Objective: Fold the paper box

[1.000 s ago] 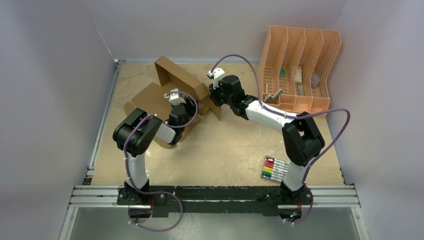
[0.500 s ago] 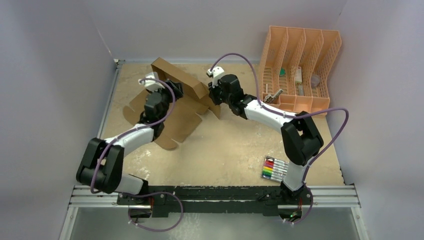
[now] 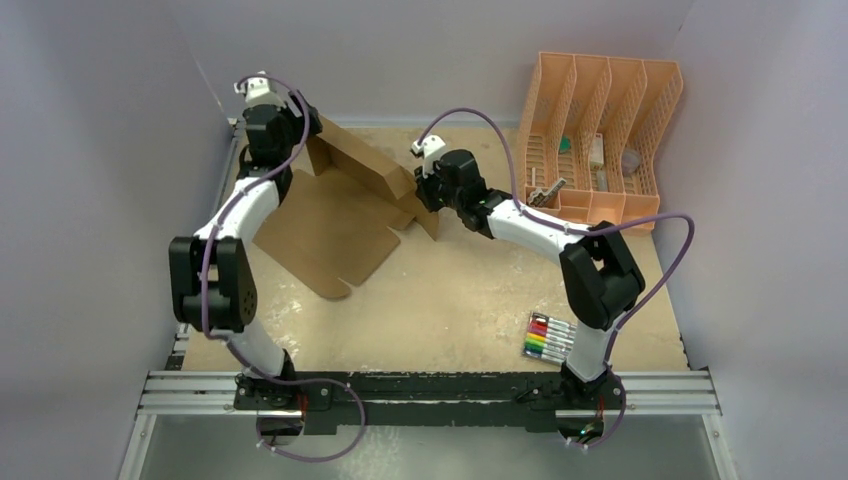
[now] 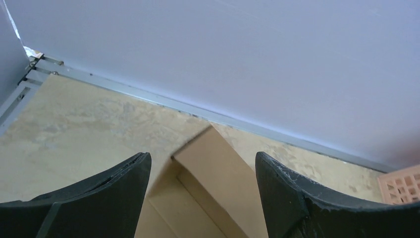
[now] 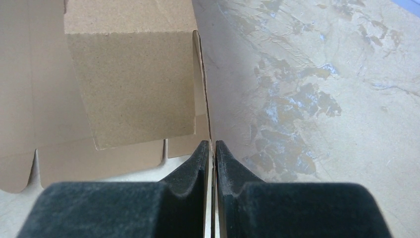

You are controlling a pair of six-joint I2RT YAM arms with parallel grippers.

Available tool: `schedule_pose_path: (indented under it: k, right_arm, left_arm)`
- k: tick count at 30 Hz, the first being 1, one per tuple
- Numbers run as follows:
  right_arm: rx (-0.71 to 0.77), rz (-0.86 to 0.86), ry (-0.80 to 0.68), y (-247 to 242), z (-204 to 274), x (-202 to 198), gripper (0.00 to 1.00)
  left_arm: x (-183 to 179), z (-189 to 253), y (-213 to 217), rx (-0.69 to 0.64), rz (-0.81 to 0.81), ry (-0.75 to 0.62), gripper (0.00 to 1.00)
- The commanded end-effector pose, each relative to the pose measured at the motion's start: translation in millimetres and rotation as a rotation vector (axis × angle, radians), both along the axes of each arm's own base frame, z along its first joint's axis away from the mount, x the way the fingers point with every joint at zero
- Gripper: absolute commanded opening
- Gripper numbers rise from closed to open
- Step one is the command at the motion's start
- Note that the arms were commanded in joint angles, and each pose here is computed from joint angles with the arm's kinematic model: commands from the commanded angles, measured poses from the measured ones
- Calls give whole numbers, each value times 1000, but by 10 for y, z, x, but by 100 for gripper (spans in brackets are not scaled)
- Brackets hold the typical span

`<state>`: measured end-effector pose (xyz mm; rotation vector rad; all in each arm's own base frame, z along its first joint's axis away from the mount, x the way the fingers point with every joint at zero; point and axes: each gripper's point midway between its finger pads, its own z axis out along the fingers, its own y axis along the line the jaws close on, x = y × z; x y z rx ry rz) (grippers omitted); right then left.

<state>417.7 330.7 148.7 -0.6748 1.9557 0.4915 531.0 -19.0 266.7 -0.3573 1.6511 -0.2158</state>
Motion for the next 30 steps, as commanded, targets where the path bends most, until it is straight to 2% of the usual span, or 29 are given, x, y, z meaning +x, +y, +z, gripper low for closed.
schedule_pose_path:
  k: [1, 7, 12, 15, 23, 30]
  right_arm:
    - [29, 69, -52, 132, 216, -15, 11]
    - [6, 97, -71, 130, 222, -22, 11]
    - [13, 72, -69, 113, 230, 18, 10]
    - [33, 36, -71, 97, 290, 95, 9]
    - [83, -84, -50, 49, 442, 399, 8]
    - [99, -134, -52, -92, 480, 585, 8]
  left_arm:
    - [358, 40, 130, -8, -78, 8, 77]
    - [685, -318, 98, 13, -190, 115, 77]
    - [655, -610, -115, -22, -318, 197, 74]
    - [519, -616, -234, -81, -366, 214, 73]
    - [-57, -622, -417, -283, -362, 291, 70]
    - [-513, -593, -622, -285, -385, 366, 70]
